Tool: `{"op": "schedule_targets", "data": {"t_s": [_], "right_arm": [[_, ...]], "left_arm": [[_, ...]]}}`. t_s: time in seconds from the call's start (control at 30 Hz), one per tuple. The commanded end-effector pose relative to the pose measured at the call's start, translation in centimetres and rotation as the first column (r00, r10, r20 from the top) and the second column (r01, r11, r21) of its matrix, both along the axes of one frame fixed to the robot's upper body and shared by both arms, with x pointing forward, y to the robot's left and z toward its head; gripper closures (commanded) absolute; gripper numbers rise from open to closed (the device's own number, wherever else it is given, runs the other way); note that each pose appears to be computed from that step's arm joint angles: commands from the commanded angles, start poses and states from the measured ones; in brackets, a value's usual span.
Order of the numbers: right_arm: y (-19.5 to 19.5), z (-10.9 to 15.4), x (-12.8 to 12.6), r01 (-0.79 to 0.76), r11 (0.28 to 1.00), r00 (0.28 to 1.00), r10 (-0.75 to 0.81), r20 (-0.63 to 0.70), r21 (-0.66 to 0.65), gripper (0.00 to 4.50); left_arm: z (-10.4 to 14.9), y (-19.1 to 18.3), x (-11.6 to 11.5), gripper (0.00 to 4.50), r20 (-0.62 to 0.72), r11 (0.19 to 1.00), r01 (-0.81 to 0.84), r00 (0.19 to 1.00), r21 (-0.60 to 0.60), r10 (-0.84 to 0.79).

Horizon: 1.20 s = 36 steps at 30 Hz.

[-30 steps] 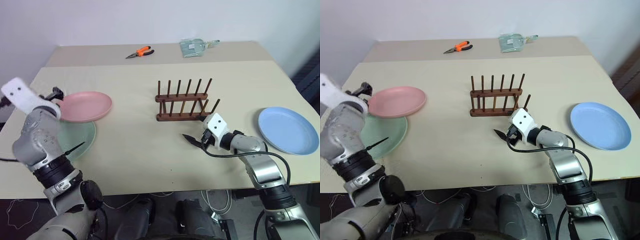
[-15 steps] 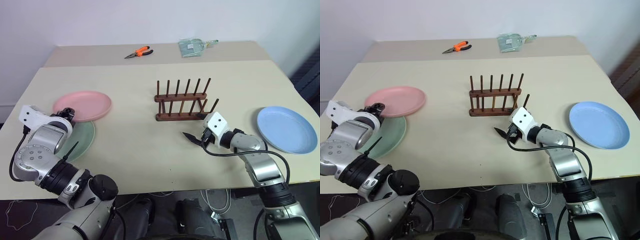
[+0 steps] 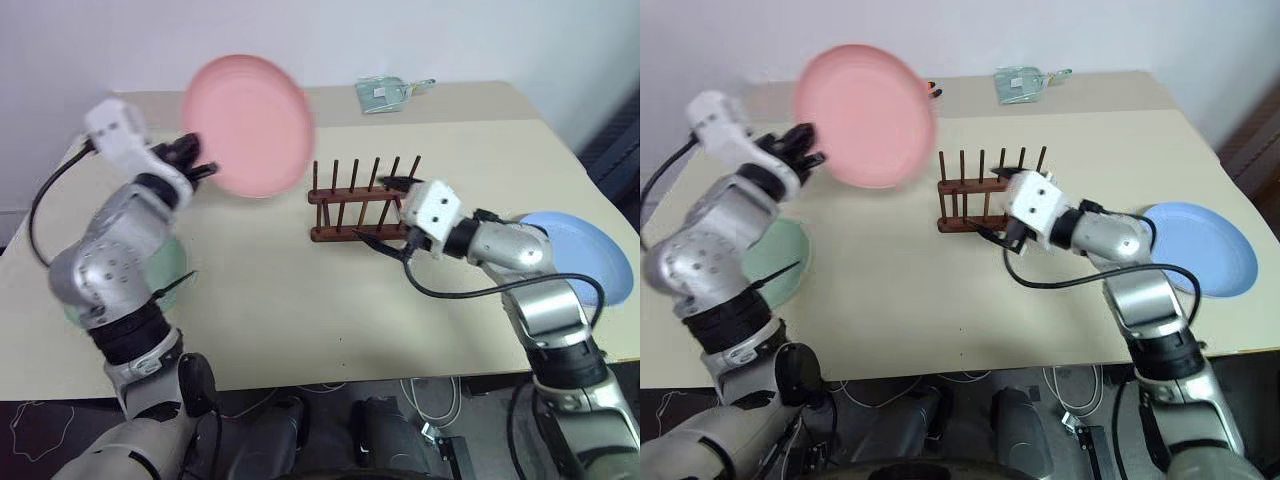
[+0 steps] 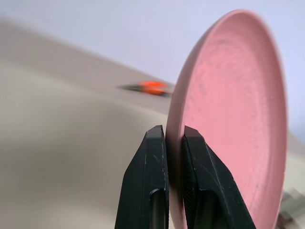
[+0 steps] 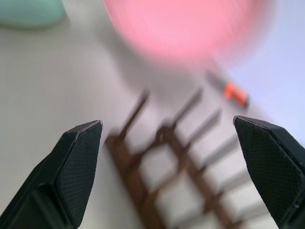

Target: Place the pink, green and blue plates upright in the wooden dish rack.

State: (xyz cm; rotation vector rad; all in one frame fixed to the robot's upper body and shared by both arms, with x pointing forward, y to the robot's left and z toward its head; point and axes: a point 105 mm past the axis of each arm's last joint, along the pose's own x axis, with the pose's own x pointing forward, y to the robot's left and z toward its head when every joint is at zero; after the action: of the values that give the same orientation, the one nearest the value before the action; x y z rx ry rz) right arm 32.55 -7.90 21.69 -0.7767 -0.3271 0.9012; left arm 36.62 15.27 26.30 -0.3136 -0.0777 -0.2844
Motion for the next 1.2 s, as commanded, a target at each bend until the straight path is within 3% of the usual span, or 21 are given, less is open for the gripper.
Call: {"op": "schedule_targets", "data": {"t_s": [0.03,0.2,0.23,0.3,0.47,0.7,0.8,0.87,0.97,1.2], "right_arm": [[1.1,1.1,0.8,0.027,0.995,0.984,-0.009,0.175,-0.101,0.00],[0.6,-0.2,2.4,0.093,0.969,0.971,-0.037,0.235,-0.229,0.00],[0.3,-0.3,2.7,0.110,0.965,0.969,-0.051,0.242,-0.239,0.25],[0.0,-0.3,2.9,0.127,0.963,0.967,-0.067,0.244,-0.239,0.93],[-0.6,0.0,3.0,0.162,0.959,0.956,-0.094,0.277,-0.232,3.44],[-2.4,1.6,2.9,0.198,0.962,0.944,-0.135,0.300,-0.190,3.44],[-3.3,3.1,2.3,0.196,0.969,0.941,-0.142,0.306,-0.152,2.57],[-3.3,4.1,1.4,0.164,0.979,0.945,-0.122,0.302,-0.118,1.58],[-2.8,3.5,-0.1,0.089,0.983,0.966,-0.046,0.253,-0.160,0.20],[-0.7,1.1,-0.7,0.042,0.978,0.976,0.004,0.219,-0.205,0.09]], "left_arm": [[3.0,-3.5,-1.0,4.12,0.130,0.993,0.112,0.985,0.048,-0.117],[3.2,-6.3,-1.3,4.12,0.124,0.980,0.201,0.972,-0.002,-0.199],[3.1,-6.5,-1.4,4.16,0.122,0.977,0.211,0.971,-0.016,-0.207],[3.1,-6.7,-1.5,4.18,0.118,0.975,0.217,0.970,-0.041,-0.211],[2.5,-6.2,-1.2,4.18,0.092,0.978,0.200,0.977,-0.059,-0.195],[1.6,-4.7,-0.1,4.18,0.058,0.988,0.132,0.990,-0.075,-0.128],[1.3,-4.2,0.3,4.18,0.048,0.991,0.110,0.993,-0.078,-0.106],[1.3,-4.2,0.5,4.18,0.049,0.992,0.106,0.994,-0.076,-0.102],[1.5,-4.3,0.7,4.18,0.052,0.992,0.103,0.994,-0.075,-0.099],[2.5,-5.7,0.5,4.18,0.082,0.985,0.155,0.985,-0.075,-0.149]]}}
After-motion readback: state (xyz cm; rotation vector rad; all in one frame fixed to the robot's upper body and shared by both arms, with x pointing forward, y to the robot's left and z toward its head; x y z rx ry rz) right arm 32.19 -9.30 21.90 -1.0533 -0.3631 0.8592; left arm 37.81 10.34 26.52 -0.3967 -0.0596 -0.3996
